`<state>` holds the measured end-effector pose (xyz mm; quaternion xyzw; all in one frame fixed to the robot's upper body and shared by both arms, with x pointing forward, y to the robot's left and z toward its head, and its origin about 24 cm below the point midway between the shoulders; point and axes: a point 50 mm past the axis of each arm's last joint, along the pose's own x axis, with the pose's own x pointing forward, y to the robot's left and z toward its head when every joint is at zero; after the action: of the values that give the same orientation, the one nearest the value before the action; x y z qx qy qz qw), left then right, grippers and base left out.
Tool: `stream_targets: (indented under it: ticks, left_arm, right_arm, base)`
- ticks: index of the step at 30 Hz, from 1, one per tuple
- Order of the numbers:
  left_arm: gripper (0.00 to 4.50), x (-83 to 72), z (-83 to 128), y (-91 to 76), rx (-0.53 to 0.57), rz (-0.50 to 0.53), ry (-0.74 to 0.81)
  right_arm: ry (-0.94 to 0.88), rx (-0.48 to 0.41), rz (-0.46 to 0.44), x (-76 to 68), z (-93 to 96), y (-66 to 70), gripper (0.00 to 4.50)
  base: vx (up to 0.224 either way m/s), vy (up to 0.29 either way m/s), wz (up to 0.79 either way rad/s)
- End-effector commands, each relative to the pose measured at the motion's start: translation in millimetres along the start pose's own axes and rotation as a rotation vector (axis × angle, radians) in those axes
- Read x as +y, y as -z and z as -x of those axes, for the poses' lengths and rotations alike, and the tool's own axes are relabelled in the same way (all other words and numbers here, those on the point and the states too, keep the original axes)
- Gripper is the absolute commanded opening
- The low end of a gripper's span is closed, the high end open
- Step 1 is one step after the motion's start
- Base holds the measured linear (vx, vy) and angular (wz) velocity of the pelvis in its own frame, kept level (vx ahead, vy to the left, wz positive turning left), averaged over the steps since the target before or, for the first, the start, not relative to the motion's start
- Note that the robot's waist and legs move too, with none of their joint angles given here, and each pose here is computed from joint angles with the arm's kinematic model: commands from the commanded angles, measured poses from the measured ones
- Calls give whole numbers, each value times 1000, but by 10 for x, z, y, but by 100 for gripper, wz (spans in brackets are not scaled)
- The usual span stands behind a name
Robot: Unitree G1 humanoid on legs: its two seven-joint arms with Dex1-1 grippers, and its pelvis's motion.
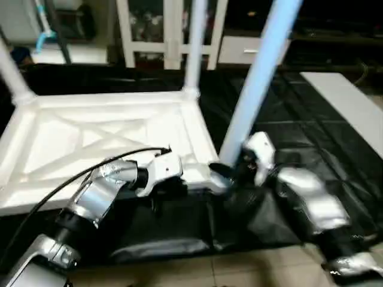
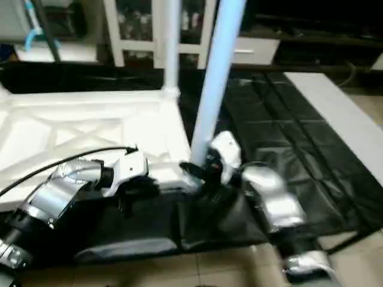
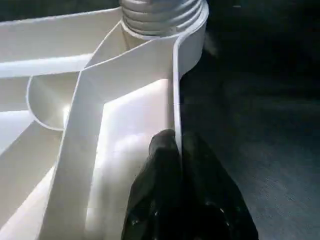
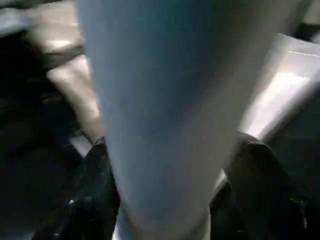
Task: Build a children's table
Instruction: Rotate leg to tighten
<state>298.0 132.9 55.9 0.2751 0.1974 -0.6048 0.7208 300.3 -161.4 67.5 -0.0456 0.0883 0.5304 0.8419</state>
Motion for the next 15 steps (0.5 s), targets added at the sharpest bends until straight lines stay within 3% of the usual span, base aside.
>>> stream_targets:
  ticks: [1, 9, 10, 15]
  left_arm:
    - [0, -184, -80, 183, 54, 41, 135]
    - [0, -192, -102, 166, 29, 10, 171]
    - [0, -198, -105, 165, 28, 9, 177]
    - [0, -218, -106, 165, 26, 8, 196]
  right_arm:
    - [-41, -21, 8, -45, 165, -65, 304]
    - [-105, 38, 8, -59, 123, 0, 304]
    - [-110, 37, 3, -61, 101, 7, 277]
    - [-139, 21, -37, -65, 45, 29, 250]
  base:
    - [0, 0, 0]
    - [0, 0, 0]
    - [0, 0, 0]
    - [0, 0, 0]
